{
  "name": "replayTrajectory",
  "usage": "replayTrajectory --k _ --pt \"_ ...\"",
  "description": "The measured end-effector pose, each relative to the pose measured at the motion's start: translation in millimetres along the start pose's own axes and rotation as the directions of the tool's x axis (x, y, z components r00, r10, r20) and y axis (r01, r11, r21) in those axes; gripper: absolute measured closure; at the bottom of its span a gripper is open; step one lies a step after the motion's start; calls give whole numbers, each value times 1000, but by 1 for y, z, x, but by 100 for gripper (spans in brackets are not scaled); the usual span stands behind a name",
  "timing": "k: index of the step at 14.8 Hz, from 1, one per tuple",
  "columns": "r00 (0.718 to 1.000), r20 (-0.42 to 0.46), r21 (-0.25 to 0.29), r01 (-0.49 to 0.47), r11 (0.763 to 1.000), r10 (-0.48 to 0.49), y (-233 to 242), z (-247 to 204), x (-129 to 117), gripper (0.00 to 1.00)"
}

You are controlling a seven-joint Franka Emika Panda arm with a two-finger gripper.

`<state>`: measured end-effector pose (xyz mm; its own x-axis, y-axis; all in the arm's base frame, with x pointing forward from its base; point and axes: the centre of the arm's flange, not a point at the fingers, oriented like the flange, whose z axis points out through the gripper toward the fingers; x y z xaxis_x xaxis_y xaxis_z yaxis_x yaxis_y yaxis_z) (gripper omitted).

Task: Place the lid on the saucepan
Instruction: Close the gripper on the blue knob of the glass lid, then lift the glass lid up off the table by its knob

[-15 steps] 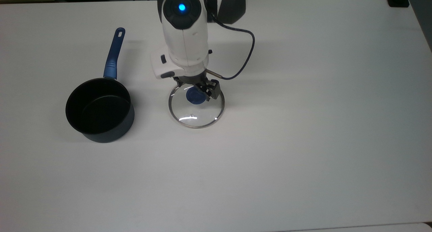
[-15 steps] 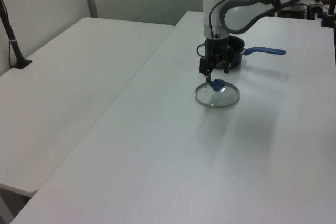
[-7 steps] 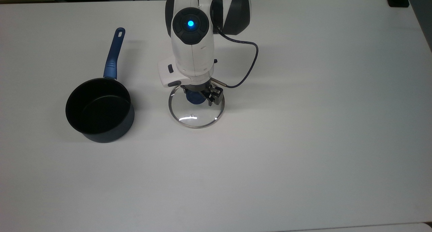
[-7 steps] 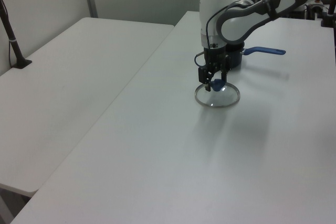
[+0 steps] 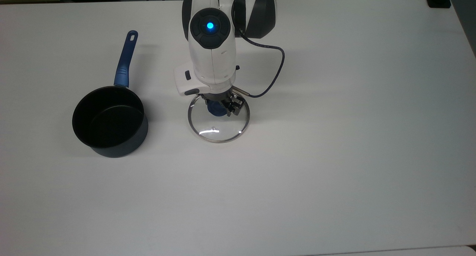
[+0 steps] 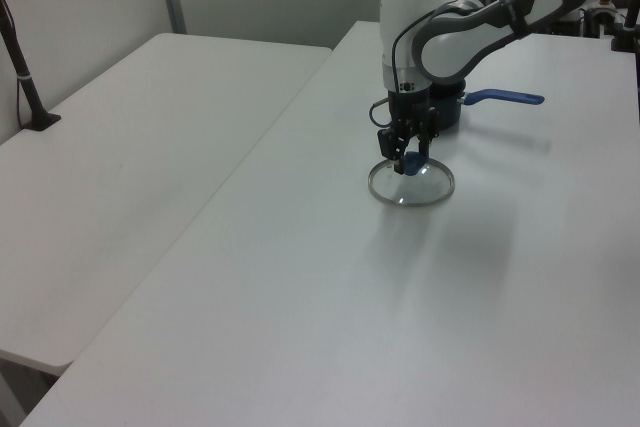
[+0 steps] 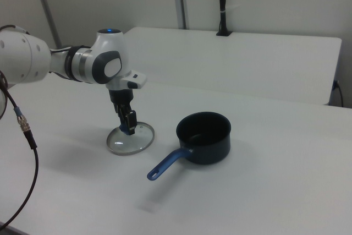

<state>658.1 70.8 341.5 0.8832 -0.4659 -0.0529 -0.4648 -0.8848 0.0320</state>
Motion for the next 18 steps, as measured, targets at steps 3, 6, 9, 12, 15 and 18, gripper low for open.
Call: replayTrajectory --k 3,6,9,12,15,18 --pt "1000 -11 5 -1 1000 1 1 -7 1 34" --pt "999 -44 22 4 1000 -3 6 -36 4 34" --pt "998 -61 32 4 999 -2 23 -77 4 34" --pt "997 -73 19 -1 1000 2 44 -112 4 34" --pt "996 -84 16 -17 1000 19 56 -131 9 34" --pt "992 -104 25 -69 997 71 70 -141 19 34"
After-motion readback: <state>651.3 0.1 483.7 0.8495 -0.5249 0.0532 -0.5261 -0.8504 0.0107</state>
